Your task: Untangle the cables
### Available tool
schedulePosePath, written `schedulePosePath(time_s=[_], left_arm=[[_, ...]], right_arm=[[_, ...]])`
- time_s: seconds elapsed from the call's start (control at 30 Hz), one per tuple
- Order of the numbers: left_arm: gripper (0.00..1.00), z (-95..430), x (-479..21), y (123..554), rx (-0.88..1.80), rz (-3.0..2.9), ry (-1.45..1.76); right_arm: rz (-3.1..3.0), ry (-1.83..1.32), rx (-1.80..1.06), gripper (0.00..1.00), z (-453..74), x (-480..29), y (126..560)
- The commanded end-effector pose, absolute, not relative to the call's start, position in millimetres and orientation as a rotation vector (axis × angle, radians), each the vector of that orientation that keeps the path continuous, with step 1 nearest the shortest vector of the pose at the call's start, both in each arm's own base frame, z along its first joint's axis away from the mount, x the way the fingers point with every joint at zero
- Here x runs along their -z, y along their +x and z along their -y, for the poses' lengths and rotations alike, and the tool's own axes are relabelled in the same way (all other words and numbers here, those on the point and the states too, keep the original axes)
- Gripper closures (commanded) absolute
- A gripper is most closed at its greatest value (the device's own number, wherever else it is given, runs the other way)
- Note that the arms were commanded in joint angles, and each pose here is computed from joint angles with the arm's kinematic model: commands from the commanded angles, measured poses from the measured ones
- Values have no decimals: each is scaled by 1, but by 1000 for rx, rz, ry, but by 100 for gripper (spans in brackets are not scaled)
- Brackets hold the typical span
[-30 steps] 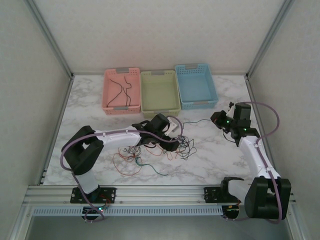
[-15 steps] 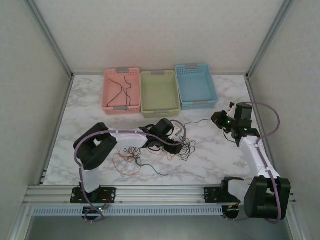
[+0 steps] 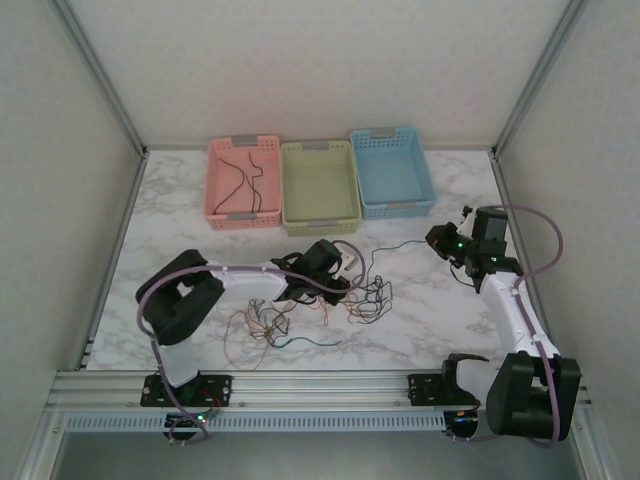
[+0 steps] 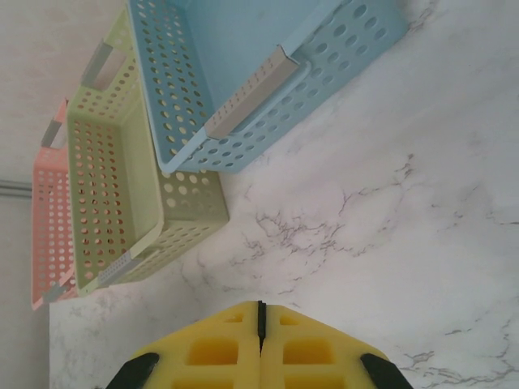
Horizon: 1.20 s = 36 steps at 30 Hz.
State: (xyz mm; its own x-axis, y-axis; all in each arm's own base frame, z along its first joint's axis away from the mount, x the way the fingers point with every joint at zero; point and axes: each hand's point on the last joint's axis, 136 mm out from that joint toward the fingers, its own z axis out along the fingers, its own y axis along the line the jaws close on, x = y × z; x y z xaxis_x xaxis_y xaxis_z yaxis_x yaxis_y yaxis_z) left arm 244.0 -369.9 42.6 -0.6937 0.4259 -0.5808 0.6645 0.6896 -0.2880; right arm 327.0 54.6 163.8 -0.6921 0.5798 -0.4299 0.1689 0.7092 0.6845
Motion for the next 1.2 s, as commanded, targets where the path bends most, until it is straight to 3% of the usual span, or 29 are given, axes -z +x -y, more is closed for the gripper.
schedulePosePath(time_s=[0.0,0.3,0.5,0.6,1.03,1.07,1.1,1.17], left_arm=[[100,353,-75,251,614,-2351,730],[100,294,-115,250,459,-2316,573],[100,214,-124,266,149,-2341,342],[100,180,-126,274,132,-2357,192],[100,183,-146,296,219,-2331,136],[97,187,-144,295,246,-2342,146],[88,192,-142,293,272,-2358,164],[57,199,-137,289,316,-2393,176]], right_arm=[[-2256,576,-774,100,-46,-165,323],[-2235,735,-641,100,-15,-151,320],[-2191,886,-467,100,22,-146,305],[-2178,936,-425,100,34,-143,300],[-2175,889,-565,100,17,-143,307],[-2175,879,-575,100,16,-145,308],[-2177,871,-582,100,15,-146,308],[-2172,858,-590,100,13,-150,308]])
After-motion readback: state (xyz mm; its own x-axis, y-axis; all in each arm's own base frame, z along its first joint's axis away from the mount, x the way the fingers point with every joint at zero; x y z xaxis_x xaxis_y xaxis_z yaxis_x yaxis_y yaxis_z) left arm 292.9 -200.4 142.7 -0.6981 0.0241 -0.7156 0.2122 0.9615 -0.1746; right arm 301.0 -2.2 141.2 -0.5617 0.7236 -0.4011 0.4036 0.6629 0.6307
